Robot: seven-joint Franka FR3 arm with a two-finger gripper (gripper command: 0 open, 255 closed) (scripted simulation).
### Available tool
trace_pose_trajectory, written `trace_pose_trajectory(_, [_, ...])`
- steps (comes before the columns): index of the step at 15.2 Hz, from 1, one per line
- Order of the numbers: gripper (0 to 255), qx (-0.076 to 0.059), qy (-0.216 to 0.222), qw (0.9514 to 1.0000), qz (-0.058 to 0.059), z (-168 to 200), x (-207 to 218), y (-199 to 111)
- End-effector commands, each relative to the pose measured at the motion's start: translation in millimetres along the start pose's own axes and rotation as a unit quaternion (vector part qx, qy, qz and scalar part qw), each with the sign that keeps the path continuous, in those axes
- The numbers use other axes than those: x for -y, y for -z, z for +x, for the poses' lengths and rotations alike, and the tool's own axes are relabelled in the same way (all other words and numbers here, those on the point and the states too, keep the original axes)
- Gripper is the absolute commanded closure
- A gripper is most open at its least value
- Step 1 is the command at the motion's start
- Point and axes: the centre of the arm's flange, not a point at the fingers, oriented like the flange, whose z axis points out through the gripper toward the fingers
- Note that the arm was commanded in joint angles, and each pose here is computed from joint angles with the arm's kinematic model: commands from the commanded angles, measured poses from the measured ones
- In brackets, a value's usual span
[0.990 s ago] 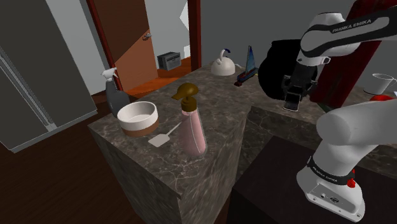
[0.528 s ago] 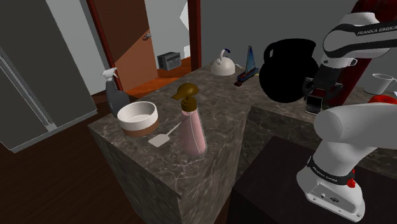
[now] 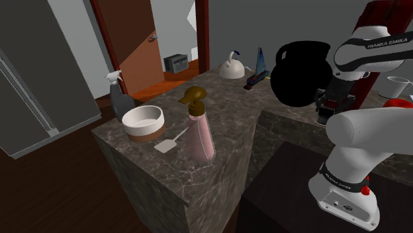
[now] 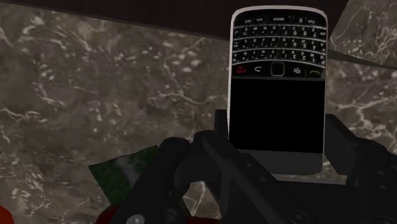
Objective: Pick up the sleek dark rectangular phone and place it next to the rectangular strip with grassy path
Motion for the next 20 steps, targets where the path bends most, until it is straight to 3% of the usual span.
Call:
trace_pose_trajectory(1, [255, 0.000, 0.000, 1.0000, 0.000, 0.4, -1.8, -11.0])
trace_pose_trajectory(6, [255, 0.000, 0.000, 1.0000, 0.000, 1.1, -3.3, -37.5])
trace_pose_trajectory(13, [255, 0.000, 0.000, 1.0000, 0.000, 1.1, -3.3, -37.5])
trace_pose_trajectory(14, [0, 0.000, 0.000, 1.0000, 0.000, 1.0, -3.5, -37.5])
trace_pose_trajectory(19, [0, 0.000, 0.000, 1.0000, 0.000, 1.1, -3.3, -37.5])
trace_pose_trajectory(20, [0, 0.000, 0.000, 1.0000, 0.000, 1.1, -3.3, -24.3])
